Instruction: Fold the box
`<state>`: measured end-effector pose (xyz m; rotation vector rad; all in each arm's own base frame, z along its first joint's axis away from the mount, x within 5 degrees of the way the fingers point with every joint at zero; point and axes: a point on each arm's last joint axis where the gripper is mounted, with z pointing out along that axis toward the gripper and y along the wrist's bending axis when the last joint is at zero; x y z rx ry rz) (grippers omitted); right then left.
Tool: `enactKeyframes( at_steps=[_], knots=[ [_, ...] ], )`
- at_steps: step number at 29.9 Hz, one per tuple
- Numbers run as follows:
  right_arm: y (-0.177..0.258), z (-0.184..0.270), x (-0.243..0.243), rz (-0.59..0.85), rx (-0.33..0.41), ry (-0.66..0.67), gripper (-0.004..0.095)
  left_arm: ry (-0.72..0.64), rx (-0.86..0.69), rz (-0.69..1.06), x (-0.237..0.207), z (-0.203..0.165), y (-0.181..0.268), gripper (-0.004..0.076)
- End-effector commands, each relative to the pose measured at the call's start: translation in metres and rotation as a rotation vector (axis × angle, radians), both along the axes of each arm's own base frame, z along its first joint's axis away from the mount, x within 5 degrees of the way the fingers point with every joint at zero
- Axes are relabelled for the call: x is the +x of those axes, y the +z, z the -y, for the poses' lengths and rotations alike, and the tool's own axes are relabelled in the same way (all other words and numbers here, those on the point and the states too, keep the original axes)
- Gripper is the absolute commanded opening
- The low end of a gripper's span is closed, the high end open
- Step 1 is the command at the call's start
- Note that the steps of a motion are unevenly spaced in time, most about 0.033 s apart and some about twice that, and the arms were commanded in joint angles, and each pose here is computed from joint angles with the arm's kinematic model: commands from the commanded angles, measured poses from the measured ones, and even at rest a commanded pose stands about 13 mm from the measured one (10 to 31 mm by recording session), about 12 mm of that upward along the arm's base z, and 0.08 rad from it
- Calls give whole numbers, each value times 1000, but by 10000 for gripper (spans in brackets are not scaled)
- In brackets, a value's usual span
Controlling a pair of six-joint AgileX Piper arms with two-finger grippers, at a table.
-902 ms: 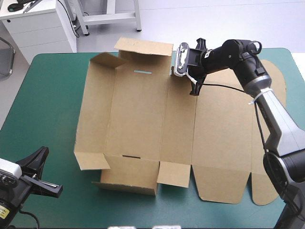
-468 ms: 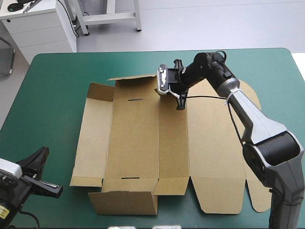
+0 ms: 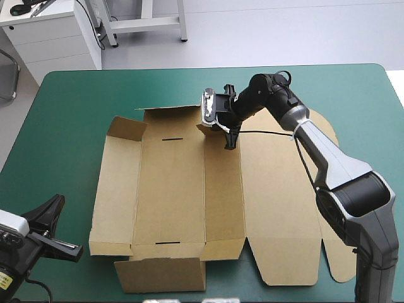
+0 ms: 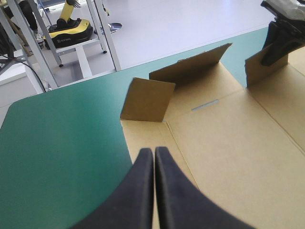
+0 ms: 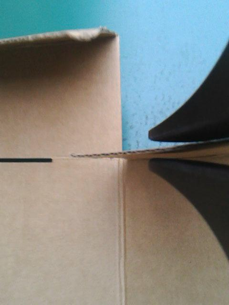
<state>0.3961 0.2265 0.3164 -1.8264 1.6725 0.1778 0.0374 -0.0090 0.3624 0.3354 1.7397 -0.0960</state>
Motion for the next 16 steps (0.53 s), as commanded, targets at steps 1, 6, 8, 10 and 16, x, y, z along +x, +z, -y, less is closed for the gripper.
enactKeyframes(
  at_steps=[1,6,8,10,16],
  knots=[
    [34,0,-6,53,104,-56,388,-3,-26,89,1,0,15,-8],
    [35,1,-6,61,107,-67,814,-3,-26,89,1,0,15,-8],
    [37,1,-6,56,113,-79,823,-3,-26,89,1,0,15,-8],
    [40,2,-8,41,127,-109,795,-3,-26,89,1,0,15,-8],
    [55,9,-14,-33,165,-254,676,-3,-26,89,1,0,15,-8]
  ],
)
